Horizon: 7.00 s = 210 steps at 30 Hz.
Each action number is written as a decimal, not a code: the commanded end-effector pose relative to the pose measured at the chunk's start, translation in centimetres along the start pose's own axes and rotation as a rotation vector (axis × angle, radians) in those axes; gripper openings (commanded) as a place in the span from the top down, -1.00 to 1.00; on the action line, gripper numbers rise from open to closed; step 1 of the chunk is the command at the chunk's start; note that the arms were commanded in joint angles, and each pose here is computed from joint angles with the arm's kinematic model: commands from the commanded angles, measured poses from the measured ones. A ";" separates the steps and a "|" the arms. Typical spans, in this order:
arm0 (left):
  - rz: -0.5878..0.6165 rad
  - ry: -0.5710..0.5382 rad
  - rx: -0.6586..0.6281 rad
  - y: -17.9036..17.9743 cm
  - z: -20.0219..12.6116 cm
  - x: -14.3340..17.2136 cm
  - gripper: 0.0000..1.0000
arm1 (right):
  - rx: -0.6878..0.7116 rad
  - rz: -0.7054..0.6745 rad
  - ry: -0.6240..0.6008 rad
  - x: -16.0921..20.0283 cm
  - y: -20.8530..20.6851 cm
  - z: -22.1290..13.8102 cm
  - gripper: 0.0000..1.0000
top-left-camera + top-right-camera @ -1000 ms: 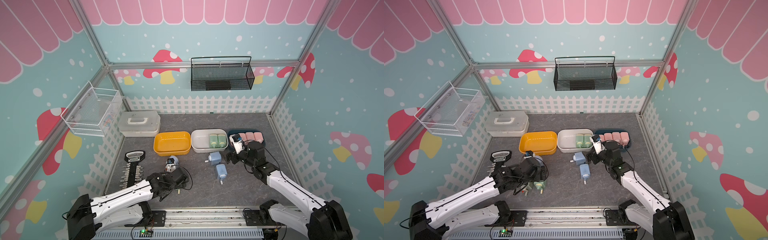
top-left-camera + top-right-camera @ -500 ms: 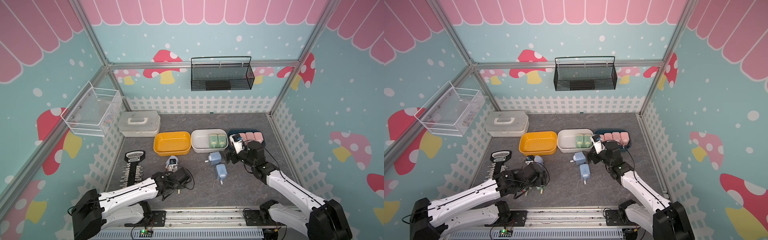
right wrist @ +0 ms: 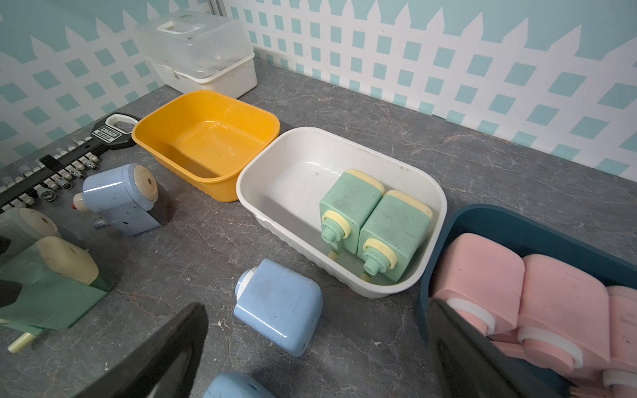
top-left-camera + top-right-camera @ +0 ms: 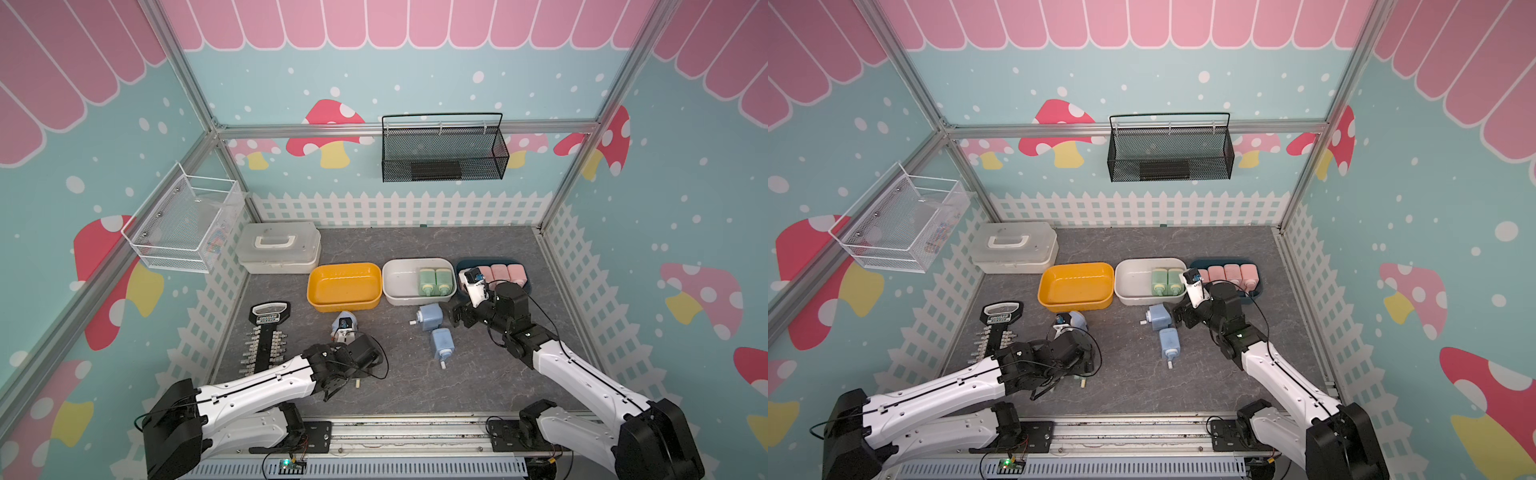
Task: Place the pencil sharpeners by color into the storage box
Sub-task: Pick up the pencil sharpener from the center of the board, then place the pencil sharpener in the storage box.
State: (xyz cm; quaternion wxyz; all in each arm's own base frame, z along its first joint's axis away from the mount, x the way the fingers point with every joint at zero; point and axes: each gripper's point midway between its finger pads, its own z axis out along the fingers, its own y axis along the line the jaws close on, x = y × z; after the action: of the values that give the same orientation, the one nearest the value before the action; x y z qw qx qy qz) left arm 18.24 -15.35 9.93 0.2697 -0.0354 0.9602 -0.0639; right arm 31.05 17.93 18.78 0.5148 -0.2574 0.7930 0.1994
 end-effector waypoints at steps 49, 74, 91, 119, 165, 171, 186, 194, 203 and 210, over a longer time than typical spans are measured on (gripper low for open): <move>0.052 0.046 -0.042 -0.6 2.2 1.1 1.00 | 0.021 0.034 -0.010 -0.6 -0.4 0.5 -0.97; -0.005 0.010 0.129 -4.3 -1.9 -3.5 1.00 | -0.029 0.020 0.031 -0.1 0.4 0.5 -0.97; 0.108 -0.011 0.160 -8.7 -4.9 -9.4 1.00 | -0.053 0.010 0.066 0.8 0.8 0.7 -0.97; 0.224 -0.104 0.089 -18.3 2.9 -24.3 1.00 | 0.128 0.139 0.196 2.4 -1.2 -3.2 -0.97; 0.057 0.160 0.085 -16.3 16.0 -22.6 1.00 | 0.217 0.210 0.213 5.3 -1.7 -6.2 -0.97; 0.051 0.185 0.098 -16.3 16.5 -21.9 1.00 | 0.214 0.210 0.217 5.4 -1.7 -6.1 -0.97; 0.045 0.235 0.128 -16.9 17.6 -20.8 0.79 | 0.216 0.212 0.223 5.6 -1.7 -6.1 -0.97; 0.048 0.238 0.128 -16.9 17.8 -20.7 0.53 | 0.216 0.209 0.226 5.5 -1.7 -6.0 -0.97; 0.047 0.240 0.157 -17.2 17.1 -21.1 0.23 | 0.212 0.209 0.239 5.8 -1.7 -5.8 -0.97; 0.054 0.212 0.171 -17.5 16.1 -22.1 0.03 | 0.215 0.211 0.242 5.9 -1.7 -5.8 -0.97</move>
State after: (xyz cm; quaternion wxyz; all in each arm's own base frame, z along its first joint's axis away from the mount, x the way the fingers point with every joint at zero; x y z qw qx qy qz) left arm 45.58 -30.96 8.28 0.1588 0.0119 0.9813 -0.1080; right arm 26.15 12.17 16.14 0.4247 -0.1395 0.8836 0.1398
